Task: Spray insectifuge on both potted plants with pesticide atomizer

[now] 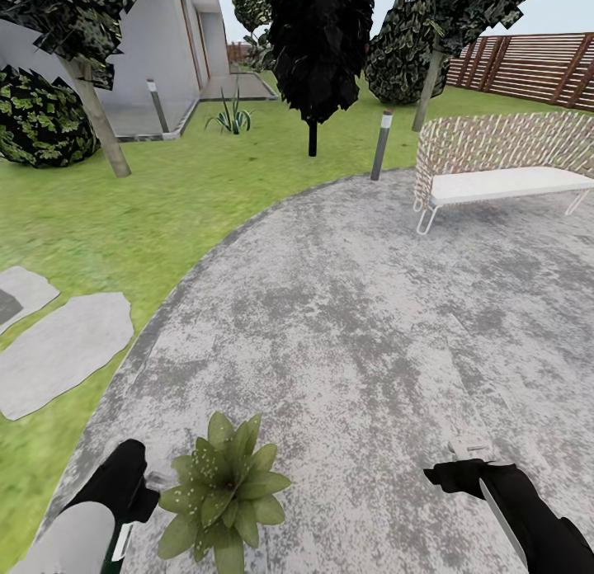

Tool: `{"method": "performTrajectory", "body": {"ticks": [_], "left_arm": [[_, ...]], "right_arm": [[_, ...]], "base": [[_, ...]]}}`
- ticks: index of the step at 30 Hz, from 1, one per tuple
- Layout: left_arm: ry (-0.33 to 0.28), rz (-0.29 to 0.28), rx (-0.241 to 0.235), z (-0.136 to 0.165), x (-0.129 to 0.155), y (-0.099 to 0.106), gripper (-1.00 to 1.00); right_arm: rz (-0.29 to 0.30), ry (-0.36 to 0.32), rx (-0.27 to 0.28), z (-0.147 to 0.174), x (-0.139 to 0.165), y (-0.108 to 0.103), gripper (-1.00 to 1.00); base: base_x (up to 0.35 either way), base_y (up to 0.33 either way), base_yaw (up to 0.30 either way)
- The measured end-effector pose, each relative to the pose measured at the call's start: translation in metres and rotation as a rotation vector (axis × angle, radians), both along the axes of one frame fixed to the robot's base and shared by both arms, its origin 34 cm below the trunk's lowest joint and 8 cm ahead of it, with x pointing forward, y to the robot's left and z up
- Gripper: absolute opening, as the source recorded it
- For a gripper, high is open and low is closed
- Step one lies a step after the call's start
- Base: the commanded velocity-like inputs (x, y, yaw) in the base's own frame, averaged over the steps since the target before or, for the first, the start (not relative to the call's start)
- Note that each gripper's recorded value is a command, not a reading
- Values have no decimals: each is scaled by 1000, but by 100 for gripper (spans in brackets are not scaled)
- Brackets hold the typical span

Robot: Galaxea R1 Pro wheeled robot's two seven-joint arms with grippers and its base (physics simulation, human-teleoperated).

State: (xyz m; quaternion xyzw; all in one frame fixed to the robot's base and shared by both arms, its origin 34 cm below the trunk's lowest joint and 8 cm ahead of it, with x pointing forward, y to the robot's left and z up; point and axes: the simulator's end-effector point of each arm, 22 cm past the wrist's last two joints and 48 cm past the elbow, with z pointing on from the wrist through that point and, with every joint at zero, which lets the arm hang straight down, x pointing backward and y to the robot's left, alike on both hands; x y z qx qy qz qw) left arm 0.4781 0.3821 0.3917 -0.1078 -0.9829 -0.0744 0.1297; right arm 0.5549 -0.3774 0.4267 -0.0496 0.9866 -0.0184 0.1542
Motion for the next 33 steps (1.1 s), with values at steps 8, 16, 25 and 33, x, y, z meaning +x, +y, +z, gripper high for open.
{"method": "performTrajectory", "body": {"ticks": [8, 16, 25, 33], "left_arm": [[55, -6, 51, -7, -34, 22, -100], [60, 88, 61, -5, -49, 43, -100], [123, 79, 6, -19, -78, 11, -100], [125, 72, 6, -19, -79, 8, -100]], "right_arm": [[2, 0, 0, 0, 0, 0, 100], [0, 0, -1, 0, 0, -1, 100], [0, 0, -1, 0, 0, -1, 100], [1, 0, -1, 0, 0, 0, 100]], "base": [[0, 0, 0], [0, 0, 0], [0, 0, 0], [0, 0, 0]]}}
